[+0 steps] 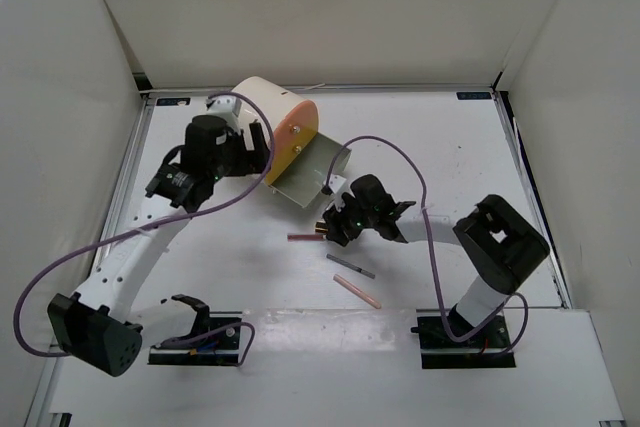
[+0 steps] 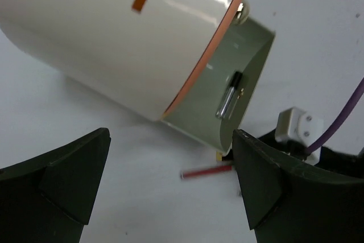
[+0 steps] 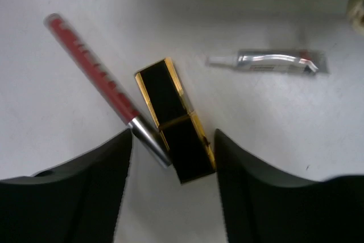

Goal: Organize the makeup

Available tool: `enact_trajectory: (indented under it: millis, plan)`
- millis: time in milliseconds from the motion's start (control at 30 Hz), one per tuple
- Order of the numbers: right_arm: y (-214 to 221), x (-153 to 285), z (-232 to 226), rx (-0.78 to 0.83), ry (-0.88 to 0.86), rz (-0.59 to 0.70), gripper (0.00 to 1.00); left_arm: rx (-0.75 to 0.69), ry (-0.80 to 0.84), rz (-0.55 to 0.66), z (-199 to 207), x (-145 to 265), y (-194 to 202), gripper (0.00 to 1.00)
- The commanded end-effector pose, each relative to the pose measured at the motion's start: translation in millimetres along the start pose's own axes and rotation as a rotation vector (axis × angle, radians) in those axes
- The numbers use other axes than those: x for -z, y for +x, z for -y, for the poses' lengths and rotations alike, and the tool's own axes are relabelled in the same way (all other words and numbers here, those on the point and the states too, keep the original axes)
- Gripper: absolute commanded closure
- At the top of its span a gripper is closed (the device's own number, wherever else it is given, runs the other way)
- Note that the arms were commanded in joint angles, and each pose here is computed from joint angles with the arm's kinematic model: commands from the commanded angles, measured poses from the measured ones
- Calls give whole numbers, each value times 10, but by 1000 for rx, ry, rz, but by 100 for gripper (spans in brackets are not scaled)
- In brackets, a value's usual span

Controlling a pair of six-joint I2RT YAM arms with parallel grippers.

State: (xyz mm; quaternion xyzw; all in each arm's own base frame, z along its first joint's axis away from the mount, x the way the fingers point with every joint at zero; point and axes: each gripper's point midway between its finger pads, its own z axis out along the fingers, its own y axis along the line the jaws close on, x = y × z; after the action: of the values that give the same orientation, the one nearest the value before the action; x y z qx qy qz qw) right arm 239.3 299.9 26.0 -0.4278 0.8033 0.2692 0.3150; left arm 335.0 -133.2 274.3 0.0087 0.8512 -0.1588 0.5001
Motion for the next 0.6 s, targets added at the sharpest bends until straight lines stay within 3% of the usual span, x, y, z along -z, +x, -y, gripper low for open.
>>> enact_trajectory:
  millis: [0,100,333,500,567]
  plan:
    - [-215,-130,98,14,44,80,42,25,-96,-60,-82,65,319,2]
    - [-161,-124,107,16,83,70,59,-4,-123,-101,-32,155,506,2]
    - [-102,366,60,-2,158,92,81,-105,-6,-166,215,273,703,2]
    - [-230,727,33,24,196,94,83,-65,29,-221,268,280,874,2]
    - [-429,879,45,39,223,131,83,12,-10,-248,227,320,958,2]
